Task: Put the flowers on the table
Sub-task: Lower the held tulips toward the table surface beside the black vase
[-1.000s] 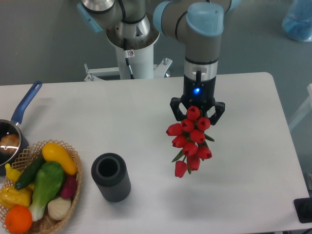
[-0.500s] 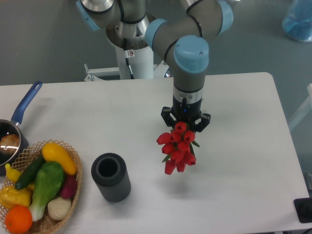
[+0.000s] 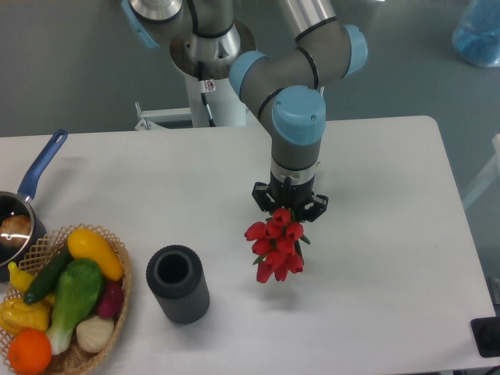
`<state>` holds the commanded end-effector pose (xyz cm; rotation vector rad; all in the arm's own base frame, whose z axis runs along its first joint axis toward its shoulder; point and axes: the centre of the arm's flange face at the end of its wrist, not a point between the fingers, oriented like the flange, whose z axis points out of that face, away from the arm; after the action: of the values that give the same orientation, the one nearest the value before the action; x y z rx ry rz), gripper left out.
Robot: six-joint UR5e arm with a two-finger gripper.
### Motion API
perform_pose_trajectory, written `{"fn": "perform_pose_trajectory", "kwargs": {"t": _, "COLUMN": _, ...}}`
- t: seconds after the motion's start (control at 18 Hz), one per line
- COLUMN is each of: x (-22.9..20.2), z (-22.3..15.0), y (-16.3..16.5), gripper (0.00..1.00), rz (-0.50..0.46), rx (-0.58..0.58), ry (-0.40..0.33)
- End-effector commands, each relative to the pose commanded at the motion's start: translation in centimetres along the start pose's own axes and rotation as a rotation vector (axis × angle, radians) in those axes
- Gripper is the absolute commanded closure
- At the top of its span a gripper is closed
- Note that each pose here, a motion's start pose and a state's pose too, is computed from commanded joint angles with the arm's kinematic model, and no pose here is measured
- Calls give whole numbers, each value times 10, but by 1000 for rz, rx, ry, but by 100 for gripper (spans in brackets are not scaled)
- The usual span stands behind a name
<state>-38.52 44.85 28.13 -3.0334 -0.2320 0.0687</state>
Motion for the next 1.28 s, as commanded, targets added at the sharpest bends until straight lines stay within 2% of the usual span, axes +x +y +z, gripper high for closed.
{"fn": "perform_pose_trajectory", "kwargs": {"t": 0.44, "x": 2, "z": 15, "y": -2, "gripper": 55, "rz": 13, "rx": -41, "ry": -7}}
{"fn": "perform_pose_trajectory", "kwargs": {"t": 0.72, "x": 2, "z": 36, "y": -5, "gripper": 55, "rz": 6, "rx": -57, "ry": 20}}
{"fn": "perform_pose_trajectory", "kwargs": {"t": 0.83, "x": 1, "z": 45, "y": -6, "gripper": 51, "rz": 2, "rx": -64, "ry": 30}}
{"fn": "perform_pose_trajectory", "kwargs": {"t": 1.28, "x": -9, "z": 63, "y": -6, "gripper": 51, "rz": -8, "rx": -63, "ry": 48}}
